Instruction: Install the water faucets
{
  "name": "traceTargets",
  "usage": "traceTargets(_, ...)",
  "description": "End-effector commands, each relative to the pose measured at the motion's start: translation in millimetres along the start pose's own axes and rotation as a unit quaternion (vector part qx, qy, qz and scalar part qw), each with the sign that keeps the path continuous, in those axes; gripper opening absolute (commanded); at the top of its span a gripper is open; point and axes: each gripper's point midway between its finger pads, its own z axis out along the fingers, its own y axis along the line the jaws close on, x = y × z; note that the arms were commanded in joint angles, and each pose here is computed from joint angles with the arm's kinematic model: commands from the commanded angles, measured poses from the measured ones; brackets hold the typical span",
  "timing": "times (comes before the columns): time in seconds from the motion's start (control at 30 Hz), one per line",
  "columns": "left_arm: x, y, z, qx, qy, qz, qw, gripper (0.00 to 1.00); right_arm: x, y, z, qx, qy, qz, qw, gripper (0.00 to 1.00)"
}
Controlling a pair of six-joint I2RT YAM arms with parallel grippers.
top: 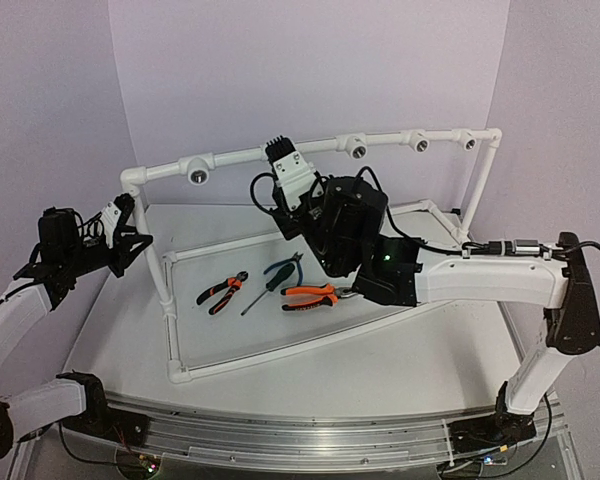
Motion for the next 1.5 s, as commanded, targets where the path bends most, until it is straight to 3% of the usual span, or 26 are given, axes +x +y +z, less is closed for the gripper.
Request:
traceTargets(0.0, 94, -75, -5, 0.142, 0.138, -0.033, 0.98, 0.0, 18, -30, 1, 0.047, 0.021, 0.168, 0.984, 0.0)
traceTargets(0.17, 95, -76, -6, 0.141, 0.137, -0.034, 0.98, 0.0, 34, -37, 0, 0.057, 0.026, 0.273, 0.96, 0.0)
traceTargets(0.3, 97, -77, -7, 0.141, 0.138, -0.035, 0.98, 0.0, 38, -35, 1, 0.056, 0.028, 0.302, 0.951, 0.0)
traceTargets(0.9, 98, -76, -6, 0.139, 0.138, -0.03, 0.98, 0.0, 36, -36, 4, 0.062, 0.032, 0.256, 0.964, 0.0)
traceTargets(1.13, 98, -76, -6, 0.14, 0.139, -0.031, 0.98, 0.0, 21, -32, 3, 0.027, 0.02, 0.252, 0.967, 0.53)
traceTargets(1.3, 98, -76, -6, 0.14, 0.139, -0.03, 0.98, 0.0, 10, -33, -9, -0.005, 0.015, 0.251, 0.968, 0.71)
traceTargets(1.47, 99, -76, -5, 0.14, 0.139, -0.03, 0.98, 0.0, 11, -35, -26, -0.034, 0.016, 0.213, 0.976, 0.8)
